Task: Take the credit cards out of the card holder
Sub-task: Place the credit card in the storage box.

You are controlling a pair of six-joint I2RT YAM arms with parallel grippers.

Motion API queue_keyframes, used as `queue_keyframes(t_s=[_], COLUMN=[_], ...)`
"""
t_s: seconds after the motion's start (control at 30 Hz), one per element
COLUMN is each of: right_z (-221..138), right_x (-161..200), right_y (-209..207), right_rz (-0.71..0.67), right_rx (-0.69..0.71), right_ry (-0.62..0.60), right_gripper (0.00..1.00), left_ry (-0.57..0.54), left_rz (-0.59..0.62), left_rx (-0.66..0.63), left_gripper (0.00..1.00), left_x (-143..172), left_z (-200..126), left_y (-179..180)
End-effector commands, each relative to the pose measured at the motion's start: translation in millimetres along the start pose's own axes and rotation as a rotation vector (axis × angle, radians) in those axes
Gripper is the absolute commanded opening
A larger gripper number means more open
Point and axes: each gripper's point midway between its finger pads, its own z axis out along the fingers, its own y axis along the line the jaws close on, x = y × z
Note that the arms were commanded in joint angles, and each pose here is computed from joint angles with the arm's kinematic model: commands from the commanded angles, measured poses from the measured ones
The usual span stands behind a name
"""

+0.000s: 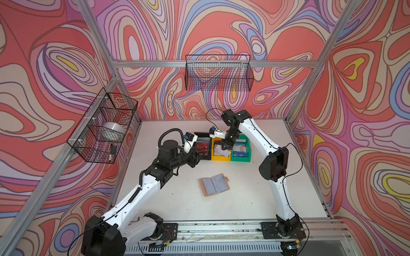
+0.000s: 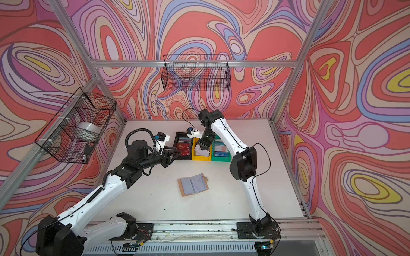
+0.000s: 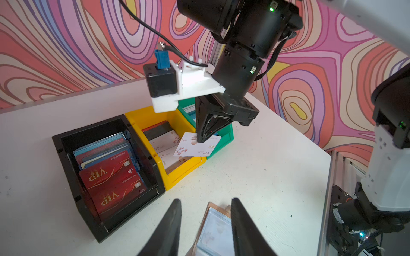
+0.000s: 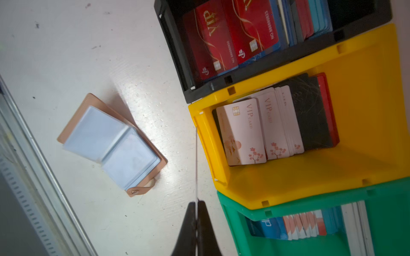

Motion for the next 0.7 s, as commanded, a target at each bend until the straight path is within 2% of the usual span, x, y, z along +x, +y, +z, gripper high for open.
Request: queue_keyframes(t_s=[0.0, 0.33, 0.67], right_z=[-4.1, 9.9, 31.9], right_x=[-6.1, -16.0, -4.7], right_y=[-22.9, -45.0, -44.4], right_rz=[-0.084, -0.231, -0.309], right_rx=[0.125, 0.189, 0.14], right_ry=[-0.011, -0.004, 0.057], right_gripper=[0.0, 0.0, 0.0], left_ry=[-0.019, -0.029, -0.046], left_rz=[0.019, 0.006, -0.005], left_rx=[0.016, -0.018, -0.053], left_gripper=[0.4, 0.4, 0.4], left_x=[-9.4, -11.8, -13.2], left_z=[-3.7, -10.1, -15.8], left_y=[-1.9, 5.7, 11.5])
